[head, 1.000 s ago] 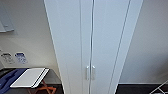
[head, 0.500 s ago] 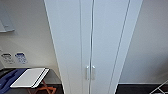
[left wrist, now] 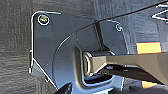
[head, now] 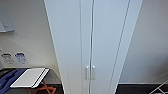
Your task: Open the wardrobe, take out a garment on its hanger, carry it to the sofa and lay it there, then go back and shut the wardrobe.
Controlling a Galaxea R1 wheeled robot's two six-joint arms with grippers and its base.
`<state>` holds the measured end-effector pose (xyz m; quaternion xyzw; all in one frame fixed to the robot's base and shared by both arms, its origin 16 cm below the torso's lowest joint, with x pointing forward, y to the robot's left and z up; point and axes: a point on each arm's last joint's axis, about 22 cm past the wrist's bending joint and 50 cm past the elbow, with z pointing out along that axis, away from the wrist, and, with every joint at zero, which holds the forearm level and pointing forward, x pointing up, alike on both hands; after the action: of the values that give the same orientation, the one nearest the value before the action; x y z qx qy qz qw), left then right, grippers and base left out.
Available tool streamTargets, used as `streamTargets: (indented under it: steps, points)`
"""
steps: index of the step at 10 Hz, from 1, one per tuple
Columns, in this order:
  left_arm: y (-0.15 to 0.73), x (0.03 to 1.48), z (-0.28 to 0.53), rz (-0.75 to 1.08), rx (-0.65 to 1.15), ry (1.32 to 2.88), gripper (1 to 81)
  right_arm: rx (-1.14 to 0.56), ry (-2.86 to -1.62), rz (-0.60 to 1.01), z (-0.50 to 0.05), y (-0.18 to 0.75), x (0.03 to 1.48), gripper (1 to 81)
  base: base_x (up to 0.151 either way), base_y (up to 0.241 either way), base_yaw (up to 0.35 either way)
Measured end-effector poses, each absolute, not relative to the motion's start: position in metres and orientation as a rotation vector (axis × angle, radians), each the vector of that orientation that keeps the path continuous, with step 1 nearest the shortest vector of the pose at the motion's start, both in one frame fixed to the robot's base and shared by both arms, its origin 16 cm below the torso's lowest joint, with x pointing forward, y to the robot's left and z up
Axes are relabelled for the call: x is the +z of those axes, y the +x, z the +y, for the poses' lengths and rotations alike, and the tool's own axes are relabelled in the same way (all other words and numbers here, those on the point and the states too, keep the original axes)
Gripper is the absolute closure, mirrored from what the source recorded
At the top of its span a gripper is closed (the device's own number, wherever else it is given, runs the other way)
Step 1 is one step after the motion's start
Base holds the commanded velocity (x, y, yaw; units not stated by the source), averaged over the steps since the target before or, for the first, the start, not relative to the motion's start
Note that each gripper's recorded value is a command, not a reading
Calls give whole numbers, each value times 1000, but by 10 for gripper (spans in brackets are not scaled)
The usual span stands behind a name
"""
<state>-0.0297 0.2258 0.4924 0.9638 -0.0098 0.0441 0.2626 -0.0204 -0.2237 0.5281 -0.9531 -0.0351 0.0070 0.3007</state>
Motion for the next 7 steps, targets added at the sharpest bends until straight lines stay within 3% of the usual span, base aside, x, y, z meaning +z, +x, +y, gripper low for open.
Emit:
streamTargets:
  steps: [7]
  points:
    - [95,603,302,-174,369,2520,10,-248,-2353,-212,-225,127,659,10,0,0,0]
